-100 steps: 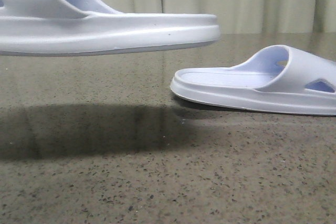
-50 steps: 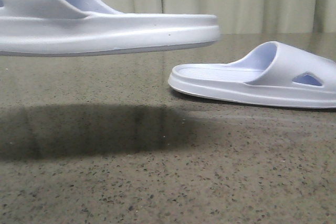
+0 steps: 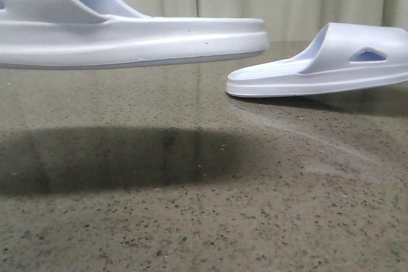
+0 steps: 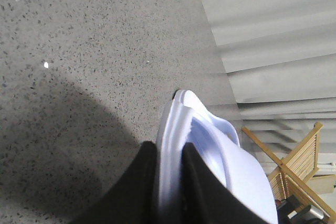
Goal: Insert blue slippers together front up
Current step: 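Lift the slipper held by the right gripper off the table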
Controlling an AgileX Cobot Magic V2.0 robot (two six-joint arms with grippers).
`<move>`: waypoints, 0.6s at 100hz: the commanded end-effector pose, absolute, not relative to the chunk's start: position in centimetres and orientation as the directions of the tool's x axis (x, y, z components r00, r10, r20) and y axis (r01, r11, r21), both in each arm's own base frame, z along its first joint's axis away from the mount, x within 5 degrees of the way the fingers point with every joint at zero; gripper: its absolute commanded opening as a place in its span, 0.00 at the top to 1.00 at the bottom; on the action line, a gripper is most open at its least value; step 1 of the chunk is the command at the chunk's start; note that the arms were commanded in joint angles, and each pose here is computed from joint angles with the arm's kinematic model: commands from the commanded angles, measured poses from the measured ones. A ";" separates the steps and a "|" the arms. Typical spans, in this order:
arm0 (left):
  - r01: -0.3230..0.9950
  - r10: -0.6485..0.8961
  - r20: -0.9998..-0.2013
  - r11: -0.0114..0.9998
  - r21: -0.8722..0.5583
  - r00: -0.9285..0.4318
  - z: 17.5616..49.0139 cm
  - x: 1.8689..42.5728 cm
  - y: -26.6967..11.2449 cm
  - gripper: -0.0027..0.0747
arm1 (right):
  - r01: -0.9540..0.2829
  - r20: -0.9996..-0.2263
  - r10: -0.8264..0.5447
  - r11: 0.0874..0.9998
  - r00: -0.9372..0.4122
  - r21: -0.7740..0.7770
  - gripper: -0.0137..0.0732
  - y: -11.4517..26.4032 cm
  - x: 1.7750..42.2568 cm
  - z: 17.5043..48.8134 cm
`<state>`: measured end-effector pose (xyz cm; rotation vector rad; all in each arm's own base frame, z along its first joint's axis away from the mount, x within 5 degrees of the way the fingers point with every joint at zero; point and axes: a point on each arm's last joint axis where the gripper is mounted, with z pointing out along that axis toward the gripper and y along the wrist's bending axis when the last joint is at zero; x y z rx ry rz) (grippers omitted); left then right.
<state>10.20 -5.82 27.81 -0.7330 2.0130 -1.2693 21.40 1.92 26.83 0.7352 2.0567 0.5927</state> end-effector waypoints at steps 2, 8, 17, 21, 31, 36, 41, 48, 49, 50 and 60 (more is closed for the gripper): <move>-0.081 -0.760 -0.216 0.332 -0.940 -0.613 29.4 10.4 -5.8 0.94 | 0.193 -0.623 0.704 0.701 -0.342 0.686 0.97 1.6 21.0 30.5; -0.081 -0.760 -0.216 0.332 -0.940 -0.613 29.4 10.4 -5.8 0.94 | 0.155 -0.636 0.704 0.700 -0.317 0.697 0.97 1.6 20.4 31.9; -0.081 -0.760 -0.216 0.332 -0.940 -0.613 29.4 10.4 -5.8 0.94 | 0.106 -0.646 0.699 0.699 -0.307 0.707 0.97 1.8 19.2 33.8; -0.081 -0.760 -0.216 0.332 -0.940 -0.613 29.4 10.4 -5.8 0.94 | 0.091 -0.645 0.694 0.700 -0.318 0.708 0.97 1.9 18.7 34.4; -0.081 -0.760 -0.216 0.332 -0.940 -0.613 29.4 10.4 -5.8 0.94 | 0.045 -0.652 0.685 0.700 -0.326 0.713 0.97 2.2 17.3 36.1; -0.081 -0.760 -0.216 0.332 -0.940 -0.613 29.4 10.4 -5.8 0.94 | 0.025 -0.655 0.682 0.699 -0.326 0.715 0.97 2.3 16.5 36.8; -0.081 -0.760 -0.216 0.332 -0.940 -0.613 29.4 10.4 -5.8 0.94 | 0.004 -0.658 0.680 0.696 -0.323 0.718 0.97 2.4 15.8 37.3; -0.081 -0.760 -0.216 0.332 -0.940 -0.613 29.4 10.4 -5.8 0.94 | -0.023 -0.661 0.680 0.691 -0.319 0.722 0.97 2.5 14.6 38.0; -0.081 -0.760 -0.216 0.332 -0.940 -0.613 29.4 10.4 -5.8 0.94 | -0.024 -0.661 0.678 0.692 -0.322 0.722 0.97 2.5 14.5 38.0; -0.081 -0.760 -0.216 0.332 -0.940 -0.613 29.4 10.4 -5.8 0.94 | -0.029 -0.662 0.677 0.692 -0.321 0.722 0.97 2.5 14.3 38.1; -0.081 -0.760 -0.214 0.331 -0.940 -0.613 29.4 10.4 -5.8 0.94 | -0.051 -0.661 0.665 0.690 -0.347 0.722 0.97 2.8 12.7 38.3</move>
